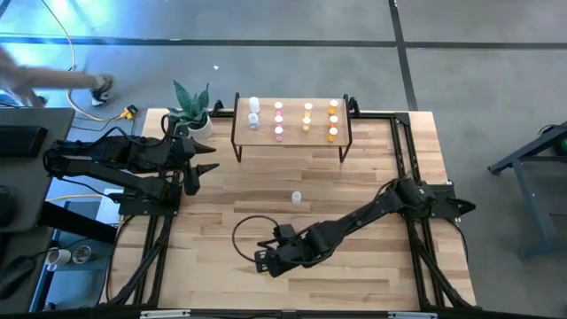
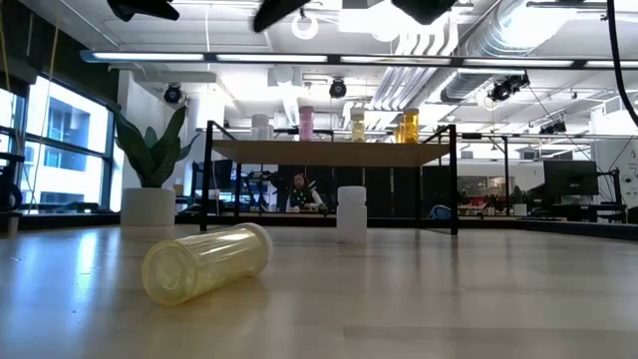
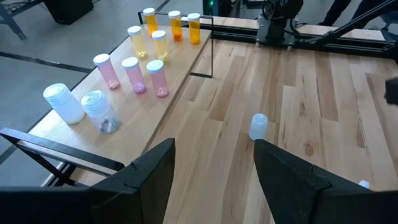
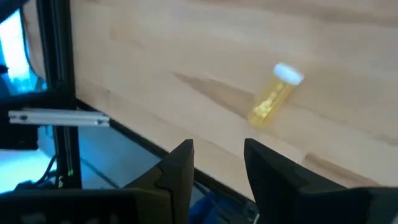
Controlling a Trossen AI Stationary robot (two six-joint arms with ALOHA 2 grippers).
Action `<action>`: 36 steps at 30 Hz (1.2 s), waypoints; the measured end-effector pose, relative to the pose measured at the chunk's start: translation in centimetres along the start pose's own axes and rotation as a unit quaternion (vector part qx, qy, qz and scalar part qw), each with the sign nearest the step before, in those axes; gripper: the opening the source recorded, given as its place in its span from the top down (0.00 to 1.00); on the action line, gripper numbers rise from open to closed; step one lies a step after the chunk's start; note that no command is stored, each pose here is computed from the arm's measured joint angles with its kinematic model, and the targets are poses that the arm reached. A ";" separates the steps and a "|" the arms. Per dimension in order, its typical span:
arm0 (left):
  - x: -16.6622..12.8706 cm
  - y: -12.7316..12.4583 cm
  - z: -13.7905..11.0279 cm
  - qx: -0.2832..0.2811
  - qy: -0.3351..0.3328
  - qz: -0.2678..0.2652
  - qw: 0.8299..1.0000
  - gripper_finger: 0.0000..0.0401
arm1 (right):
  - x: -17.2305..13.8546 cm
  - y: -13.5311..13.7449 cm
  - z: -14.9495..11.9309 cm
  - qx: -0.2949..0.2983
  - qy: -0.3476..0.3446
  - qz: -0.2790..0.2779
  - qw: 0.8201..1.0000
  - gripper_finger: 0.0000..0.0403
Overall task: Pick and place medicine bottles onto shelf by color
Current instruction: Put the yellow pill bottle aligned with the other yellow pill bottles on the shelf
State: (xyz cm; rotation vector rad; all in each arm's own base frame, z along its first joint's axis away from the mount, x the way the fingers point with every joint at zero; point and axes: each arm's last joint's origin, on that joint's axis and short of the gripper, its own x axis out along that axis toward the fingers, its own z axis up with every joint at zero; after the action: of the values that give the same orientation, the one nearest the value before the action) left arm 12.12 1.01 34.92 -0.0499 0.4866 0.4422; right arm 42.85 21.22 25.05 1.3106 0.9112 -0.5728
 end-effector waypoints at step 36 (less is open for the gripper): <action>0.0 0.0 0.0 0.000 -0.001 0.000 1.000 0.48 | 8.1 -2.5 0.4 0.148 0.017 -0.074 0.986 0.67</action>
State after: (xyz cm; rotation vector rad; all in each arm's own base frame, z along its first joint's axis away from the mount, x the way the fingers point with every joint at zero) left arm 12.12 1.01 34.94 -0.0499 0.4854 0.4433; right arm 45.33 21.37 16.94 1.5304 0.9845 -0.8276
